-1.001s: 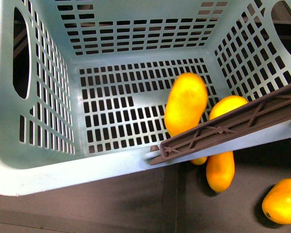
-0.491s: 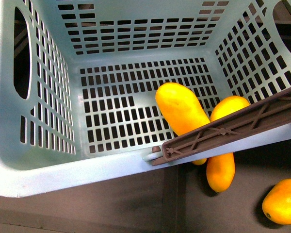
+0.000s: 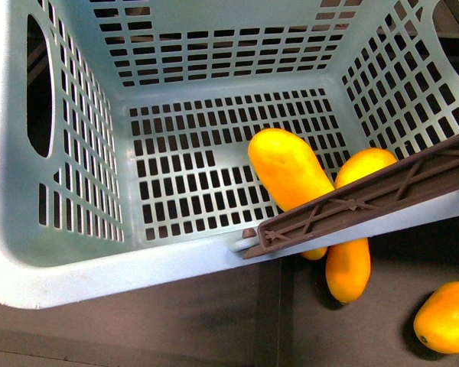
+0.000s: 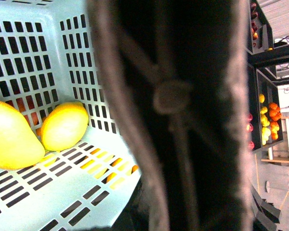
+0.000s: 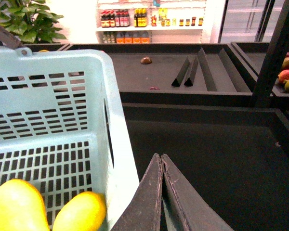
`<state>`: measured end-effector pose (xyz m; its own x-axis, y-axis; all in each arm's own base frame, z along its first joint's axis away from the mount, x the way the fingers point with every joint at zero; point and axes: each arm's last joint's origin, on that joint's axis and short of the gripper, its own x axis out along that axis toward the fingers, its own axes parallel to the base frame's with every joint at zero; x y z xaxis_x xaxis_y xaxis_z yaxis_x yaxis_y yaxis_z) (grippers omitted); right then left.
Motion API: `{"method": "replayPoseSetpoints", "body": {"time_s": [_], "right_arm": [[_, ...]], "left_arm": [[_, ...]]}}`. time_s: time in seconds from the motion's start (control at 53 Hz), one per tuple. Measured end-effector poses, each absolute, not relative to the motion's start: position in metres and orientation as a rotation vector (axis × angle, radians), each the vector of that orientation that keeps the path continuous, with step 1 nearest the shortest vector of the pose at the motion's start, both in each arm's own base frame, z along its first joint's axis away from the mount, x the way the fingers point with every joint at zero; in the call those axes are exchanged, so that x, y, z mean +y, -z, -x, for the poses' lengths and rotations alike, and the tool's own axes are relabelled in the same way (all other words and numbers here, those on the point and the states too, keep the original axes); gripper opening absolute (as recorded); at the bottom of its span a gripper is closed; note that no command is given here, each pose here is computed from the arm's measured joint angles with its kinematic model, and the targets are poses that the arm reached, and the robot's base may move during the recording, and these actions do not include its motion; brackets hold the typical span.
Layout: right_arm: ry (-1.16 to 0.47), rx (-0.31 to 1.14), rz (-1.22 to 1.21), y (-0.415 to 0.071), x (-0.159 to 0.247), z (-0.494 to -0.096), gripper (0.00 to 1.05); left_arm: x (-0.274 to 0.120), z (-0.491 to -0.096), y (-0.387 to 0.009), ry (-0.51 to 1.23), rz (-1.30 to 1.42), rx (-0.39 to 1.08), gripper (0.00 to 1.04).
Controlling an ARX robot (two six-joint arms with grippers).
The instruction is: Pick lemon and mango into basket
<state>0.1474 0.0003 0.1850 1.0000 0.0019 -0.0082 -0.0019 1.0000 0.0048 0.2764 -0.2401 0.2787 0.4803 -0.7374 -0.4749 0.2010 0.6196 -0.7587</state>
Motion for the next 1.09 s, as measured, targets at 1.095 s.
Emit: {"method": "replayPoseSetpoints", "body": {"time_s": [1.095], "right_arm": [[0.000, -0.018, -0.004, -0.172, 0.000, -0.111, 0.02]], "left_arm": [[-0.240, -0.276, -0.279, 0.632, 0.690, 0.893, 0.04]]}}
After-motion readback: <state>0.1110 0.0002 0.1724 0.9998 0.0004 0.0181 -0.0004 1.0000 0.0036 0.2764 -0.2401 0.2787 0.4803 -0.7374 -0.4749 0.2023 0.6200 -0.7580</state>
